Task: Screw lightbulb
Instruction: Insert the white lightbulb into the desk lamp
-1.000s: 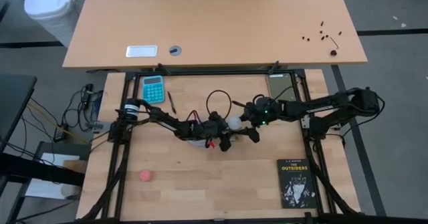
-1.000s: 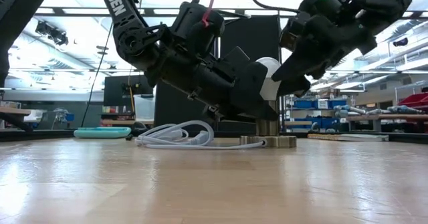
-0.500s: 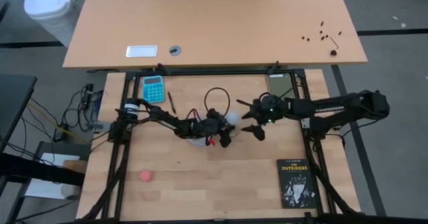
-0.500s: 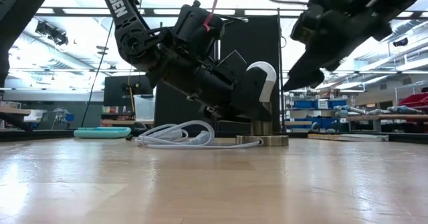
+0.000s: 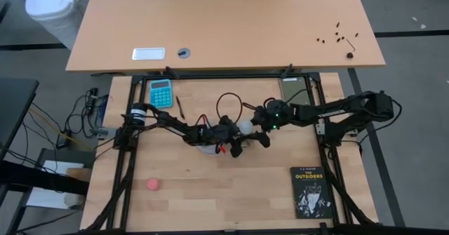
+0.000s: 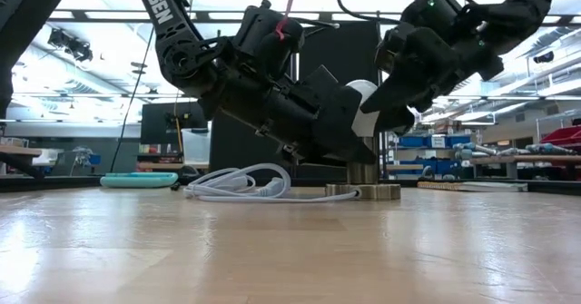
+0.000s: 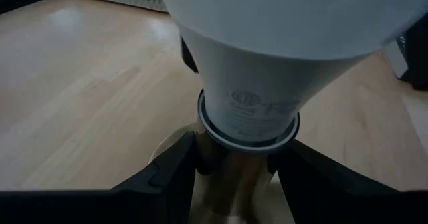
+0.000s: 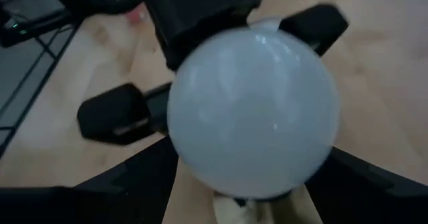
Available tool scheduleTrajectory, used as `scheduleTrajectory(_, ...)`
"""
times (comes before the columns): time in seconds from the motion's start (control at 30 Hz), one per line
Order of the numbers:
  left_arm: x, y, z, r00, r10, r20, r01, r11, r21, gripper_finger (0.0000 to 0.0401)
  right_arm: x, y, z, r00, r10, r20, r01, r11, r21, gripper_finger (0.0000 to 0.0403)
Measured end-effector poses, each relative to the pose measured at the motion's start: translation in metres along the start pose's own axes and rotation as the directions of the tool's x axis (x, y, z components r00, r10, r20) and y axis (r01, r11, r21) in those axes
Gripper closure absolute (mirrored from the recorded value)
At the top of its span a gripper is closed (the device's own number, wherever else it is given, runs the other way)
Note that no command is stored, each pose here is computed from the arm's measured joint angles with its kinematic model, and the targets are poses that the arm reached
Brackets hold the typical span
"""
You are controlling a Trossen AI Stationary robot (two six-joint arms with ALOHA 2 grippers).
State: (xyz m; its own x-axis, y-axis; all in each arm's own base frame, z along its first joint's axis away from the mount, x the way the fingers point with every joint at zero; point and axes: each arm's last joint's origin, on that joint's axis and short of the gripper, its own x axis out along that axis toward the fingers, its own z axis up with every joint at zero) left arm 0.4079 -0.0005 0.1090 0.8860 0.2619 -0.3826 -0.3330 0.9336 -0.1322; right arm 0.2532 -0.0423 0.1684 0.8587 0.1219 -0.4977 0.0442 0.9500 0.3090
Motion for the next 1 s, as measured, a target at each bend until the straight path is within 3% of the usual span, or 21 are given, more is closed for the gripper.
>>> scheduleTrajectory(0.23,0.001,0.005,0.0,0.999,0.053,-0.008,-0.053,0.999,0.002,0.0208,-0.012,0.006,-0.003,0.994,0.081,-0.079,-0.077,0.996,0.049,0.0096)
scheduleTrajectory(0.4,0.001,0.011,-0.002,0.992,0.125,-0.028,-0.125,0.992,-0.014,0.0208,-0.033,0.02,0.009,0.968,0.25,-0.028,-0.249,0.968,0.036,0.0096)
scheduleTrajectory(0.57,0.001,0.01,-0.001,0.993,0.116,-0.012,-0.116,0.993,-0.022,0.0208,-0.037,0.016,0.007,0.999,0.038,-0.027,-0.038,0.999,-0.004,0.0096)
scheduleTrajectory(0.67,0.001,0.009,0.0,0.995,0.101,0.001,-0.101,0.995,-0.023,0.0208,-0.032,0.007,0.003,0.996,-0.075,-0.043,0.075,0.997,0.0,0.0096)
scheduleTrajectory(0.8,0.001,0.008,0.0,0.997,0.083,0.005,-0.083,0.996,-0.025,0.0208,-0.02,-0.003,0.0,0.993,-0.1,-0.054,0.101,0.995,0.002,0.0096)
scheduleTrajectory(1.0,0.001,0.007,0.001,0.999,0.043,0.004,-0.043,0.999,-0.008,0.0208,-0.004,-0.009,0.003,0.997,-0.079,0.025,0.079,0.997,-0.014,0.0096)
